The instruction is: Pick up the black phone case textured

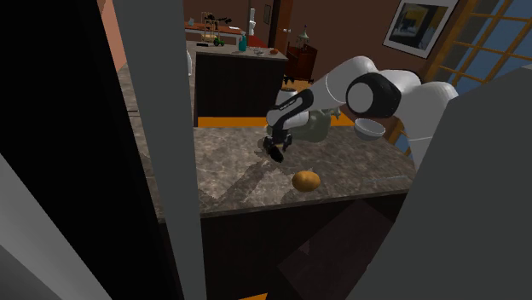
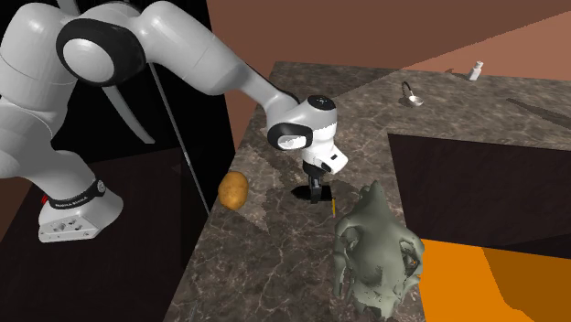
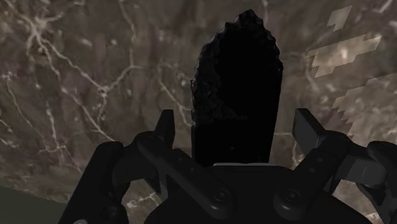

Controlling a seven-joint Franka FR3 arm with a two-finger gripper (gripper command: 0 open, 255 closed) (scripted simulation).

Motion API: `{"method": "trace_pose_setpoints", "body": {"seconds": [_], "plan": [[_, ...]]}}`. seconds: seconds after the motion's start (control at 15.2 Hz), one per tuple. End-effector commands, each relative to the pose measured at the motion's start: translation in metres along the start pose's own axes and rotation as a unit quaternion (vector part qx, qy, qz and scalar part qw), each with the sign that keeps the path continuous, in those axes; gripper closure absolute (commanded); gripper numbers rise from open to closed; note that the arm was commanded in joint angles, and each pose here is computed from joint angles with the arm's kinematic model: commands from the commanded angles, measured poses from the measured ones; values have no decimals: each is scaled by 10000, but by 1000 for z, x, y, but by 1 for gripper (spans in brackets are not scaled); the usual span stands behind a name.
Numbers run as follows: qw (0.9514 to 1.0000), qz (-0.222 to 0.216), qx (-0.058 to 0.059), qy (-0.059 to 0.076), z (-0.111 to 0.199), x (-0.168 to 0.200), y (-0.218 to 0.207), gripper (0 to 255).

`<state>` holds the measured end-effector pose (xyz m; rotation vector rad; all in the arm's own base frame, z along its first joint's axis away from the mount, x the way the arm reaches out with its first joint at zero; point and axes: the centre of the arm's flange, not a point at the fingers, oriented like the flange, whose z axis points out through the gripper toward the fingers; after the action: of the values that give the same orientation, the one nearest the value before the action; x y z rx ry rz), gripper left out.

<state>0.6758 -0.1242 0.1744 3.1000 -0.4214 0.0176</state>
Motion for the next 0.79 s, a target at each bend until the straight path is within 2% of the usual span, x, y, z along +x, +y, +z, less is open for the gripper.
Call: {"method": "trace_pose_setpoints", "body": {"seconds": [0.0, 0.13, 0.2, 0.73], "plan": [[10000, 1, 0, 1, 9, 0, -1, 0], [10000, 1, 0, 1, 9, 0, -1, 0], [10000, 1, -1, 2, 9, 0, -1, 255], [10000, 1, 0, 1, 9, 0, -1, 255]]}}
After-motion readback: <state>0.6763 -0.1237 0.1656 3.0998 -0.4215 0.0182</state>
